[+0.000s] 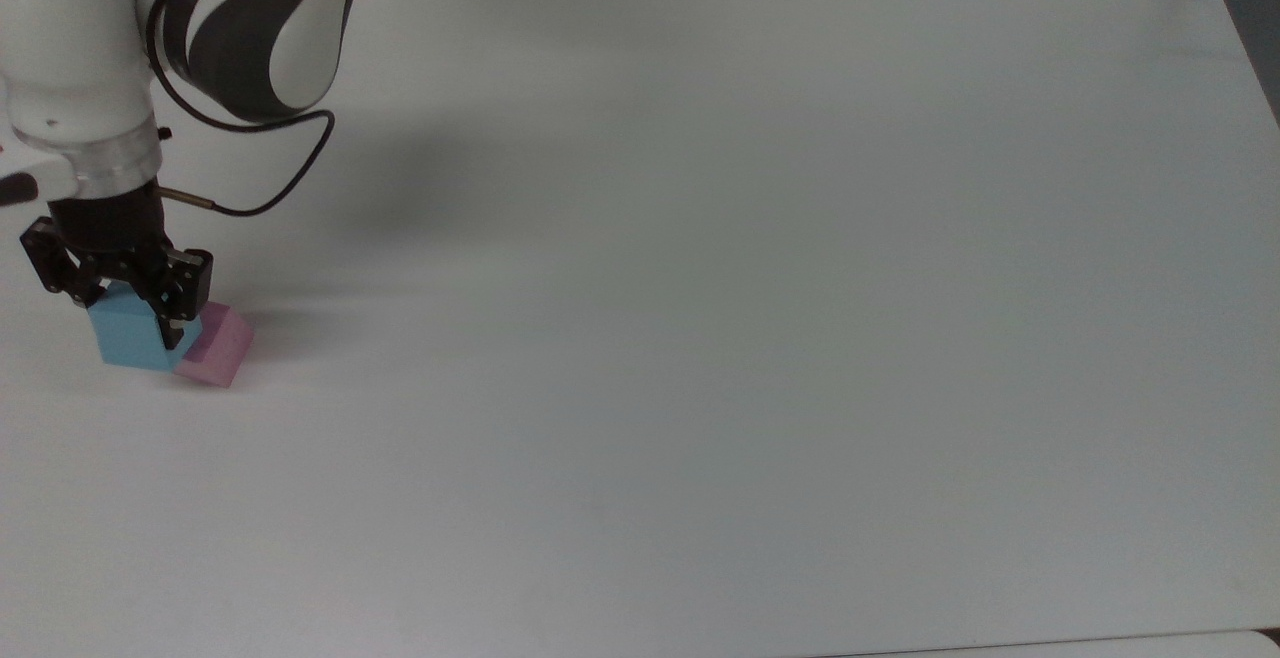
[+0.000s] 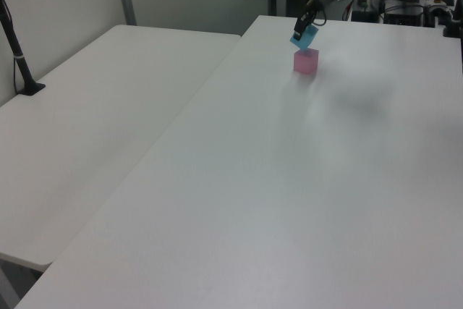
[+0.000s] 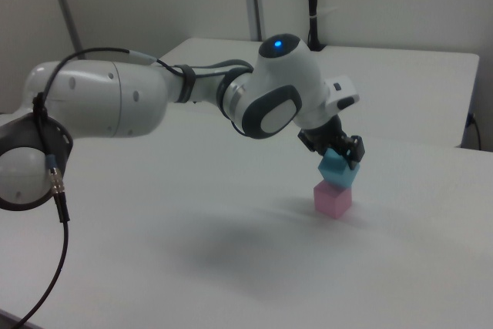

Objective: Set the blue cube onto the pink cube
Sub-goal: 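Lift the light-blue cube and carry it over the pink cube, then lower the light-blue cube onto the pink cube and align it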

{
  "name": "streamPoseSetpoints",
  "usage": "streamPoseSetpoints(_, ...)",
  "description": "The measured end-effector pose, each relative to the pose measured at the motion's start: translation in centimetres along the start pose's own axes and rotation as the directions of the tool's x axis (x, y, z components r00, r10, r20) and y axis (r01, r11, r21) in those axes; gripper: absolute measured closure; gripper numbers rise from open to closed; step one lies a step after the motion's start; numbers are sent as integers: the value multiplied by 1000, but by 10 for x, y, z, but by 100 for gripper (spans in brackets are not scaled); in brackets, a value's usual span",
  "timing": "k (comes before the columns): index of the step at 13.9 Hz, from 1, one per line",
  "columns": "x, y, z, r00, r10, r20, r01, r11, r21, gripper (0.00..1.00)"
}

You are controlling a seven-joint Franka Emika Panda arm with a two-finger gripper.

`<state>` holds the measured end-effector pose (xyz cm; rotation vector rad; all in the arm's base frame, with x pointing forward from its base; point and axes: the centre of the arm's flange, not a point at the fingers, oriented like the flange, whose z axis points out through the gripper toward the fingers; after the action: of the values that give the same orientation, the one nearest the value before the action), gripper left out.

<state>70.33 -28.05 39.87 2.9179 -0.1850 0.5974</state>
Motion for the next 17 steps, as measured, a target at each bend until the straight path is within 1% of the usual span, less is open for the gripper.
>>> streamPoseSetpoints(2,0,0,6,1000,2,4,-2,1000,-2,41)
streamPoseSetpoints(4,-1,1,4,999,13,31,-13,1000,18,41)
streamPoseSetpoints(9,-8,4,-3,990,65,122,-80,990,120,41)
streamPoseSetpoints(10,-8,3,-4,989,69,128,-86,988,130,41)
streamPoseSetpoints(13,-9,2,-4,987,88,137,-108,983,148,41)
streamPoseSetpoints(17,-9,1,-8,983,105,150,-129,979,157,41)
